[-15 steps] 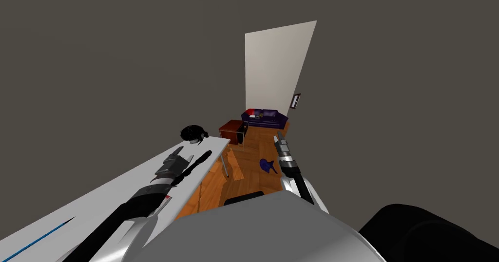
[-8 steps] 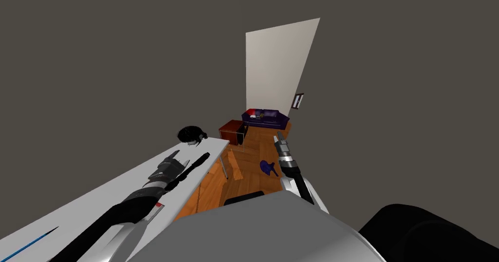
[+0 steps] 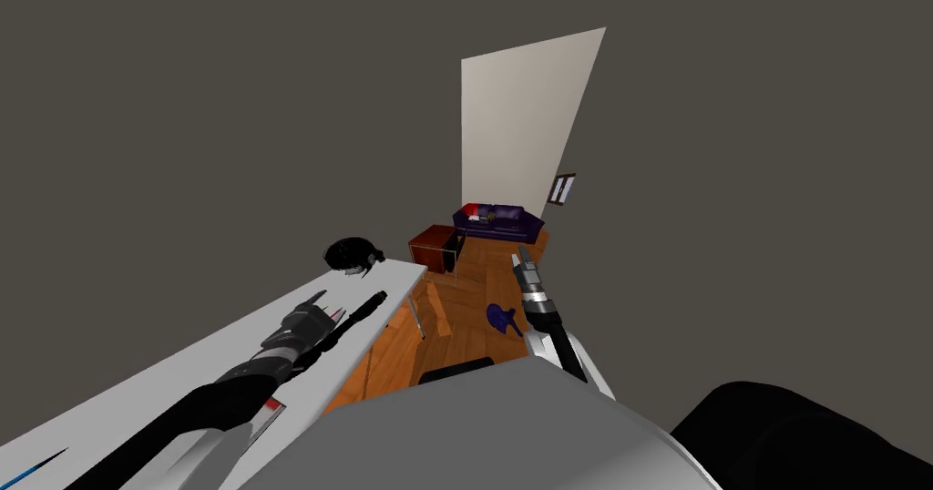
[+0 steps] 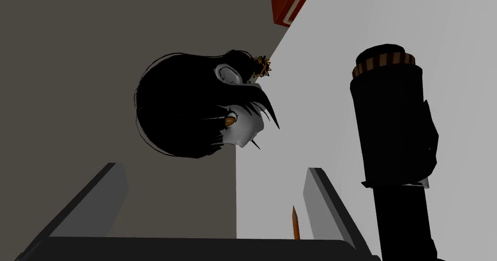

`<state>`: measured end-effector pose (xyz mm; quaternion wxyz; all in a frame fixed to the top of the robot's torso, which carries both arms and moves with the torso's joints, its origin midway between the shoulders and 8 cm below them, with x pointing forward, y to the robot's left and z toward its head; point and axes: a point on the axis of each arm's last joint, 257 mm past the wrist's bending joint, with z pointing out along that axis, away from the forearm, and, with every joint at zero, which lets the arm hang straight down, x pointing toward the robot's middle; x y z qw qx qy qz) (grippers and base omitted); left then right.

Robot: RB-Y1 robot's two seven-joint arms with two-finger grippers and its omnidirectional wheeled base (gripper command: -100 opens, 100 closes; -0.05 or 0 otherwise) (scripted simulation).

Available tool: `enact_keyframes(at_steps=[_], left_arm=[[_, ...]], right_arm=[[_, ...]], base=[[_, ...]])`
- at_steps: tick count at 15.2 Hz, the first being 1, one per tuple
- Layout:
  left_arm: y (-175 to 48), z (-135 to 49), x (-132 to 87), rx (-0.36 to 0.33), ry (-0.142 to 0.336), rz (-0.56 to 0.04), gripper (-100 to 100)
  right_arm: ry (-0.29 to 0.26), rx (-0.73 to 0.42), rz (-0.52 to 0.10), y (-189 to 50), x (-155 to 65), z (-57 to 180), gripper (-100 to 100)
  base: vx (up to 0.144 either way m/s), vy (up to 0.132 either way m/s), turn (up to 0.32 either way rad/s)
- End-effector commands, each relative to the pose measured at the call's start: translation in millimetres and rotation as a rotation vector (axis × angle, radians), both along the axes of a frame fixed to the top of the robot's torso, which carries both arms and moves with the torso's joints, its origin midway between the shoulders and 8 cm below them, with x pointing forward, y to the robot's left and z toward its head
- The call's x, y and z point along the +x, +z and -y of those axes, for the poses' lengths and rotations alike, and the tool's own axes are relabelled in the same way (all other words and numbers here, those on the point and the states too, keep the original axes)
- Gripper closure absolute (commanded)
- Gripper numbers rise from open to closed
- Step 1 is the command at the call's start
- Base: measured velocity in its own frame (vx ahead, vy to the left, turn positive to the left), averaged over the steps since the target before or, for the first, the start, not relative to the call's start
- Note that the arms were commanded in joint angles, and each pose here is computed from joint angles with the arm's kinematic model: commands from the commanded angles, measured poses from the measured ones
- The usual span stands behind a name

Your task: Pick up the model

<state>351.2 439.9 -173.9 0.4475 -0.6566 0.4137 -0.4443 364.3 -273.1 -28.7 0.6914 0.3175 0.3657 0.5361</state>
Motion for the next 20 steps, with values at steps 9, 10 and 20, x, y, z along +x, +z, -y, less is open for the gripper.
enact_keyframes(at_steps=[9,10,20], left_arm=[[-43,-35.2,-36,-0.133,0.104,-0.185,-100],[-43,-35.2,-36,-0.133,0.104,-0.185,-100],[-82,-58.3,-83,-0.277,0.217,-0.356,-100]], right_arm=[[0.0,0.0,0.0,0,0,0,0],[0.0,0.0,0.0,0,0,0,0],[0.0,0.0,0.0,0,0,0,0]], base=[[0.089,-0.037,0.035],[0.043,-0.017,0.013],[0.077,-0.031,0.031]])
